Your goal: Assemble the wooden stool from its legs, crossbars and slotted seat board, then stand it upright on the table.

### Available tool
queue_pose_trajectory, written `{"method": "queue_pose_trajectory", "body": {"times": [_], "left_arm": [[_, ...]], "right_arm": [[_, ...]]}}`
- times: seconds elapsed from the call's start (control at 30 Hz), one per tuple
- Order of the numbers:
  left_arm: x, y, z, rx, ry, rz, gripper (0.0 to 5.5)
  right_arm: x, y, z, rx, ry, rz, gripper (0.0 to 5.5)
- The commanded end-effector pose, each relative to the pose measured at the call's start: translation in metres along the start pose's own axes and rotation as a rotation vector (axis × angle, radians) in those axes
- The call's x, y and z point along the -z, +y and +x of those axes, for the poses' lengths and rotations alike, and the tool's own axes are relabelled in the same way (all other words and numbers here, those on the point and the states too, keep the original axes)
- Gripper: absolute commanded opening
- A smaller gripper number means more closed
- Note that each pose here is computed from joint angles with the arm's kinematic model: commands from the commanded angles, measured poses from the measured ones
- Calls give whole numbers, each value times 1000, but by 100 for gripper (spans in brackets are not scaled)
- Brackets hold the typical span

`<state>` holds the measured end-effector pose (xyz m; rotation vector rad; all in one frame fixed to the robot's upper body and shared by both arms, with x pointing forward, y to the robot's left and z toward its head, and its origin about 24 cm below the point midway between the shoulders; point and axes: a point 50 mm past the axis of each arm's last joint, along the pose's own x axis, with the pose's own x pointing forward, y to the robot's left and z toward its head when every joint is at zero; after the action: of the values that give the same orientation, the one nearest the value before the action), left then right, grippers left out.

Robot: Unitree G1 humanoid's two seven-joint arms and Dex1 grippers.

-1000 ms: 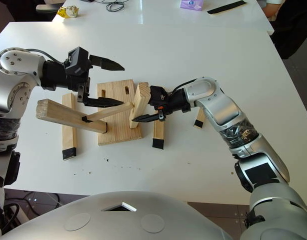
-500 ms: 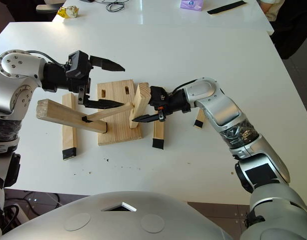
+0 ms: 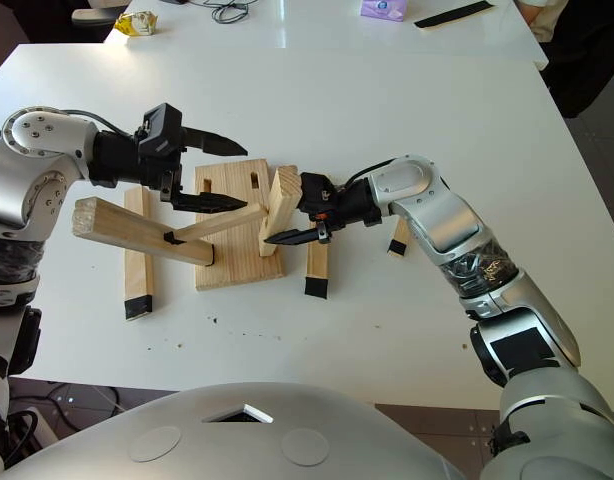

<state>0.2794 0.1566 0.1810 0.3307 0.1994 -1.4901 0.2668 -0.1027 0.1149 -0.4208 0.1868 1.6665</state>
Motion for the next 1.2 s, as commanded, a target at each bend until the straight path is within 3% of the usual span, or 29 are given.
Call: {"method": "queue_pose_trajectory", "body": {"times": [0.03, 0.33, 0.9, 1.2], "left_arm": [[-21, 1, -2, 6, -66, 5, 394], [-28, -3, -2, 29, -94, -6, 257], [-12, -20, 1, 88, -32, 31, 257], [-15, -20, -1, 90, -51, 19, 121]], "right_arm": [[59, 19, -10, 5, 309, 191, 204], [59, 18, -10, 8, 310, 188, 204], [57, 17, -10, 2, 309, 178, 204], [58, 16, -11, 7, 312, 175, 204]]}}
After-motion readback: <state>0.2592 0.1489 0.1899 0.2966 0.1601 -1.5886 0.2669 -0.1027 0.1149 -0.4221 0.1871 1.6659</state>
